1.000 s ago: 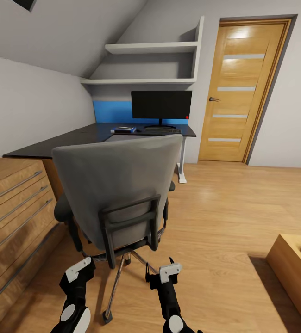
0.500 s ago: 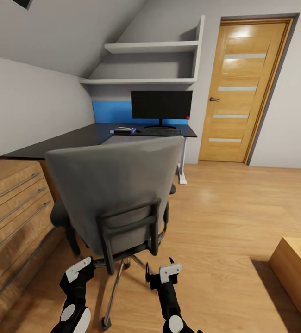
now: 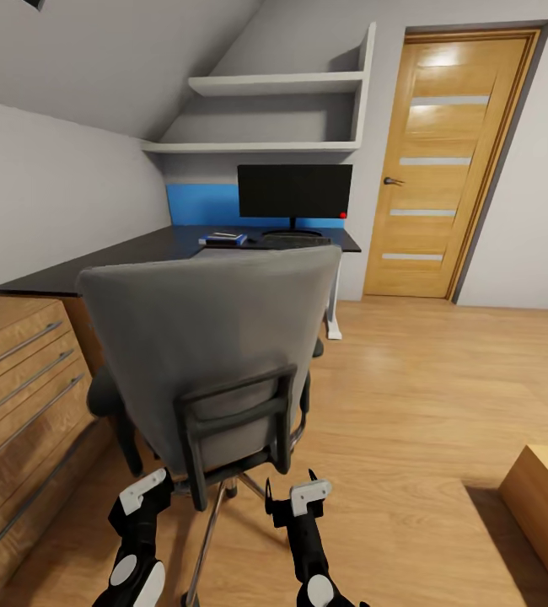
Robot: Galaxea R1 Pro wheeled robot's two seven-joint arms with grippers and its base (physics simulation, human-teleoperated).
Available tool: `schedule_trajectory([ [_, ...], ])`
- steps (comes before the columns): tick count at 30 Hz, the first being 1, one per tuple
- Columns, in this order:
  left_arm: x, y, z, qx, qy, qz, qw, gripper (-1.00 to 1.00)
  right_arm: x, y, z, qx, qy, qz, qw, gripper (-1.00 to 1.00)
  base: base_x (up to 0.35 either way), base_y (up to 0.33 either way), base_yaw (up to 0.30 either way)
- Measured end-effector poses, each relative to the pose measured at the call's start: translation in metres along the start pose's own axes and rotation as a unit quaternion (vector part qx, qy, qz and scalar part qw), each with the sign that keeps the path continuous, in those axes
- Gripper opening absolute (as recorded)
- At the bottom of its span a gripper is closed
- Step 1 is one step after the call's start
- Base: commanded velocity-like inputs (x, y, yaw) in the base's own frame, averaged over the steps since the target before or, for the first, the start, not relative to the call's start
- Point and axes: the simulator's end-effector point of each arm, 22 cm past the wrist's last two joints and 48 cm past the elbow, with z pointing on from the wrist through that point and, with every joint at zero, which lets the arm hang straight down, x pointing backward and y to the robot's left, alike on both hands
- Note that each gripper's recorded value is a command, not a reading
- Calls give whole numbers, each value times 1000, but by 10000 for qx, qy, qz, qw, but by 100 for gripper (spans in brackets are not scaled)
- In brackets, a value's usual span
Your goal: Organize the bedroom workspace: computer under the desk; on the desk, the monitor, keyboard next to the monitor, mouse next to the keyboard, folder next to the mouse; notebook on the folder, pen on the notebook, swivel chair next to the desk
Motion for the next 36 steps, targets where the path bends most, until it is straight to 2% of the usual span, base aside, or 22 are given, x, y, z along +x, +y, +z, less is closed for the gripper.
schedule_trajectory([
  [36, 0, 0, 0, 7, -2, 3, 10000, 100, 6, -1, -1, 4, 62, -31, 10000, 100, 0, -33, 0],
])
